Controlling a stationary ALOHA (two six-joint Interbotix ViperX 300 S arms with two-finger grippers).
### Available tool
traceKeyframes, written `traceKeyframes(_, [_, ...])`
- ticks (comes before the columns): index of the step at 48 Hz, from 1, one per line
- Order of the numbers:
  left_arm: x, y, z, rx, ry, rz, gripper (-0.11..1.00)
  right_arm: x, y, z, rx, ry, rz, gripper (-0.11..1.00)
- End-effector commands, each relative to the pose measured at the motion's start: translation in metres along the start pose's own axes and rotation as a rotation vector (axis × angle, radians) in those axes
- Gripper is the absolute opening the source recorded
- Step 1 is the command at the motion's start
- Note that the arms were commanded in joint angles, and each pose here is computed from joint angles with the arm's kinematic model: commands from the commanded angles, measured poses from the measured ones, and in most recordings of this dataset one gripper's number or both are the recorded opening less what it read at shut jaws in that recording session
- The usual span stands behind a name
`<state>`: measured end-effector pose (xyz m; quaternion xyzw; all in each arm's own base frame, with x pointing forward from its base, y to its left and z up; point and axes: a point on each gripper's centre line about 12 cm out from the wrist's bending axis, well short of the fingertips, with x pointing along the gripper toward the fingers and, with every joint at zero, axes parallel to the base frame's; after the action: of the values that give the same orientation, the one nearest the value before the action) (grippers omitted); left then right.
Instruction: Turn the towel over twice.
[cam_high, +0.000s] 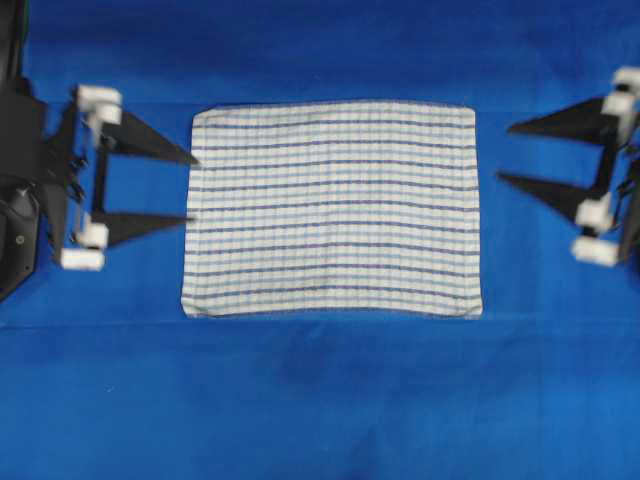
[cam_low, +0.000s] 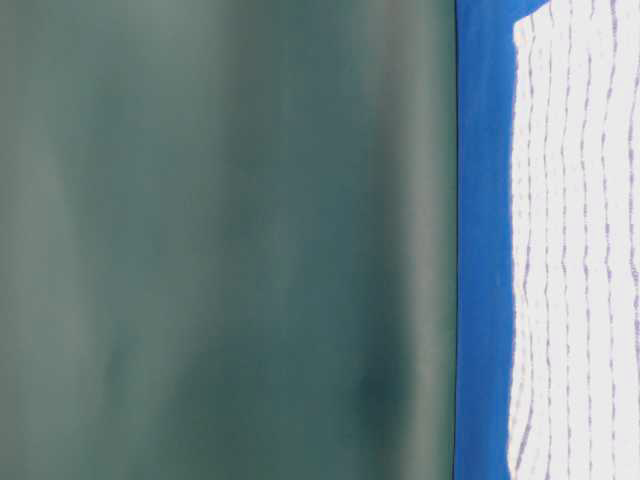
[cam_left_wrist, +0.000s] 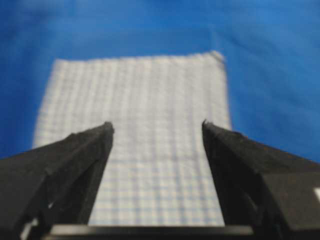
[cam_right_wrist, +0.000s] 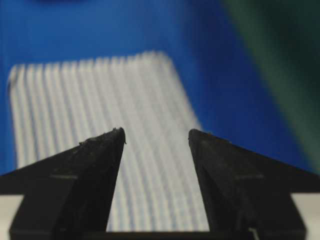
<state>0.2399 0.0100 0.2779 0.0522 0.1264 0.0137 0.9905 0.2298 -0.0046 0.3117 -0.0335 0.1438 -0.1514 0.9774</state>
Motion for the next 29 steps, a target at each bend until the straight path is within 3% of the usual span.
traceKeyframes(1, [-0.014,0.011,0.011,0.008,-0.068,0.051,0.66,-0.011,-0.012,0.009,-0.004,-0.069,-0.016,0.60])
traceKeyframes(10, [-0.031,0.020,0.006,0.003,-0.123,0.106,0.66,-0.019,-0.024,-0.006,0.020,-0.082,-0.024,0.60])
traceKeyframes(29, [-0.033,0.020,0.001,0.004,-0.122,0.110,0.66,-0.016,-0.028,-0.015,0.044,-0.063,-0.030,0.60])
